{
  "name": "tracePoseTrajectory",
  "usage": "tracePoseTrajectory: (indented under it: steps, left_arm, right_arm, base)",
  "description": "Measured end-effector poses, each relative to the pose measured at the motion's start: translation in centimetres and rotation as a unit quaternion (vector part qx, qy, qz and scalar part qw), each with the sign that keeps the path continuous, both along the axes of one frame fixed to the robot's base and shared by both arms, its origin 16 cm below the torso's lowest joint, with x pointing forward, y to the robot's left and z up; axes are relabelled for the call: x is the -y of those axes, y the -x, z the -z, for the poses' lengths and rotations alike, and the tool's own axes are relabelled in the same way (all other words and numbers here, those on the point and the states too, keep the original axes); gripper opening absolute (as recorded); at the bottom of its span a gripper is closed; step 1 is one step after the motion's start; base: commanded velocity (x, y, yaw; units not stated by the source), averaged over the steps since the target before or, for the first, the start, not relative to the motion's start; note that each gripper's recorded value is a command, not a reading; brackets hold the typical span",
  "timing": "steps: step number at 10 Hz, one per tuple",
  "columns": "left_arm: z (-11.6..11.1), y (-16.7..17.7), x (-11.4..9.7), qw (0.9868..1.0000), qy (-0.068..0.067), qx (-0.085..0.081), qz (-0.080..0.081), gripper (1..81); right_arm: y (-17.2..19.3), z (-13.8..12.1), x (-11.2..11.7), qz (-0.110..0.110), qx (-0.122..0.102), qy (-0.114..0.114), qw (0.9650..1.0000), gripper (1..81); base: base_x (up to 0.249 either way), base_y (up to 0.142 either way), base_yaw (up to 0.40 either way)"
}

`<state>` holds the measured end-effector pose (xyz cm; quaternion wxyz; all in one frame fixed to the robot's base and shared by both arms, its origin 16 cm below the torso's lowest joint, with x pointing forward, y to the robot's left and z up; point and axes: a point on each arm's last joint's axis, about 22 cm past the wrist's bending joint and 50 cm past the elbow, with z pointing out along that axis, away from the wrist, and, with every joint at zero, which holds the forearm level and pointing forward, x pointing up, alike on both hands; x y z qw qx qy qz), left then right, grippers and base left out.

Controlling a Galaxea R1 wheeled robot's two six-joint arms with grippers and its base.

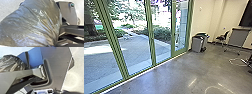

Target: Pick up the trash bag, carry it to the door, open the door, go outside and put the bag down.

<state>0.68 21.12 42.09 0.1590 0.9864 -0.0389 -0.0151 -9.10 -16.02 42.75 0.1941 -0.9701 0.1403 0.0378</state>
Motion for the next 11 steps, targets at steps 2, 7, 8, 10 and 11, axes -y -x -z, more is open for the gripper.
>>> tracePoseTrajectory:
  steps: [2,7,8,10,11]
  left_arm:
    - [0.00,-0.02,0.00,1.0000,0.000,0.000,0.000,1.0]
    - [-0.01,-0.17,0.07,1.0000,0.000,0.001,0.000,1.0]
    - [-0.04,-0.25,0.46,1.0000,0.003,0.001,0.000,1.0]
    - [-0.01,0.04,0.22,1.0000,0.001,-0.001,0.000,1.0]
    - [-0.02,-0.17,0.21,1.0000,0.001,0.001,0.000,1.0]
  right_arm:
    - [-0.03,-0.01,-0.18,0.000,0.000,-0.001,1.0000,81.1]
    - [-0.06,0.00,-0.16,0.000,0.000,-0.001,1.0000,81.1]
    - [-0.25,0.05,0.06,0.000,0.001,0.001,1.0000,81.1]
    - [-0.17,0.05,-0.14,0.000,0.001,0.001,1.0000,81.1]
    - [-0.28,0.04,-0.23,0.000,0.002,0.000,1.0000,81.1]
  base:
    - [0.164,-0.064,0.000]
    - [0.164,-0.037,0.000]
    - [0.162,0.000,0.000]
    - [0.161,0.000,0.000]
    - [0.158,0.000,0.000]
